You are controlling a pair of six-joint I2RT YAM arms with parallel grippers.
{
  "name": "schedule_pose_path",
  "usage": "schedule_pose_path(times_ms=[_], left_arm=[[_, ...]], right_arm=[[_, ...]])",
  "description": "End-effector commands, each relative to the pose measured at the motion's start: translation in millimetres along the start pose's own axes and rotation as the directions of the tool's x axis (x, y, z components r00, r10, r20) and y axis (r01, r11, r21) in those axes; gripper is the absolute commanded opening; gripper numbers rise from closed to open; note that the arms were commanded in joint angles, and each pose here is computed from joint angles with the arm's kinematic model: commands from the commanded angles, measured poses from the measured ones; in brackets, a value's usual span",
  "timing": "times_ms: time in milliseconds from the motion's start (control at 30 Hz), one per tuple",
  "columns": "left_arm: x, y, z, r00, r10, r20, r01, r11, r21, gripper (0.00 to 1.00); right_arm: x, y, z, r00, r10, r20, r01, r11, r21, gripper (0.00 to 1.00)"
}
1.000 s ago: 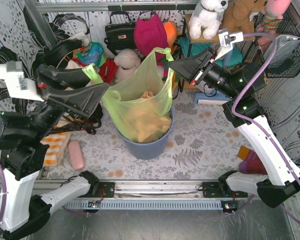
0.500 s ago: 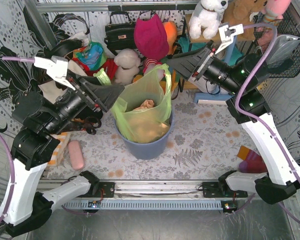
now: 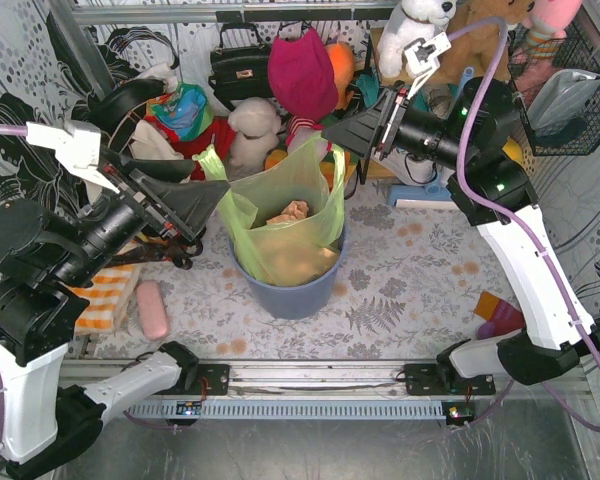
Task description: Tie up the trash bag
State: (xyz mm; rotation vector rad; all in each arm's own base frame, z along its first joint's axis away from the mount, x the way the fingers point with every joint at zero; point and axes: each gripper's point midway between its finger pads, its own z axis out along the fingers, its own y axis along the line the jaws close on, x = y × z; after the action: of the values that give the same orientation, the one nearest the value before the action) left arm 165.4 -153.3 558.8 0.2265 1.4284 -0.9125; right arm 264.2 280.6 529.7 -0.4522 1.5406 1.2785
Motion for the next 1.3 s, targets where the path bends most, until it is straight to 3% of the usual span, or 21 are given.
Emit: schedule_pose_path(times_ms=[0, 133, 267, 433, 600, 767, 833, 900, 1000, 1100, 1267], left_arm=[[3, -1, -3, 1.000, -0.001, -0.025, 0.001, 1.000, -0.002, 0.99], [-14, -26, -10, 0.999, -0.037, 0.013, 0.035, 0.994, 0.105, 0.99], [1, -56, 2, 0.993, -0.060, -0.106, 0.087, 0.957, 0.276, 0.99], [12, -104, 0, 0.962, -0.089, -0.258, 0.219, 0.816, 0.535, 1.00], [20, -120, 0, 0.931, -0.106, -0.350, 0.317, 0.711, 0.628, 0.99], [13, -127, -4, 0.929, -0.109, -0.354, 0.331, 0.676, 0.659, 0.99], [-1, -131, -8, 0.946, -0.096, -0.310, 0.286, 0.698, 0.656, 1.00], [-14, -126, -6, 0.965, -0.079, -0.248, 0.219, 0.762, 0.609, 1.00], [-23, -103, 0, 0.988, -0.035, -0.152, 0.106, 0.869, 0.484, 0.99], [-28, -69, 6, 0.995, -0.046, -0.089, 0.070, 0.956, 0.286, 0.99], [-32, -57, 0, 0.996, -0.084, -0.014, 0.085, 0.970, 0.227, 1.00]], right_arm=[[5, 10, -8, 0.998, -0.029, -0.059, 0.028, 1.000, -0.014, 0.53], [11, 7, -12, 0.995, -0.030, -0.095, 0.031, 0.999, 0.007, 0.53], [13, 6, -14, 0.993, -0.024, -0.113, 0.027, 0.999, 0.027, 0.47], [14, 10, -17, 0.992, -0.023, -0.121, 0.025, 1.000, 0.014, 0.43], [13, 10, -19, 0.994, -0.021, -0.112, 0.023, 1.000, 0.019, 0.30], [11, 10, -20, 0.995, -0.024, -0.096, 0.026, 0.999, 0.026, 0.13], [9, 11, -20, 0.995, -0.027, -0.091, 0.029, 0.999, 0.025, 0.04], [9, 12, -20, 0.996, -0.031, -0.088, 0.033, 0.999, 0.023, 0.00], [8, 11, -20, 0.996, -0.031, -0.082, 0.033, 0.999, 0.025, 0.00], [8, 11, -20, 0.996, -0.032, -0.081, 0.035, 0.999, 0.028, 0.00], [6, 12, -22, 0.997, -0.037, -0.075, 0.040, 0.999, 0.030, 0.00]])
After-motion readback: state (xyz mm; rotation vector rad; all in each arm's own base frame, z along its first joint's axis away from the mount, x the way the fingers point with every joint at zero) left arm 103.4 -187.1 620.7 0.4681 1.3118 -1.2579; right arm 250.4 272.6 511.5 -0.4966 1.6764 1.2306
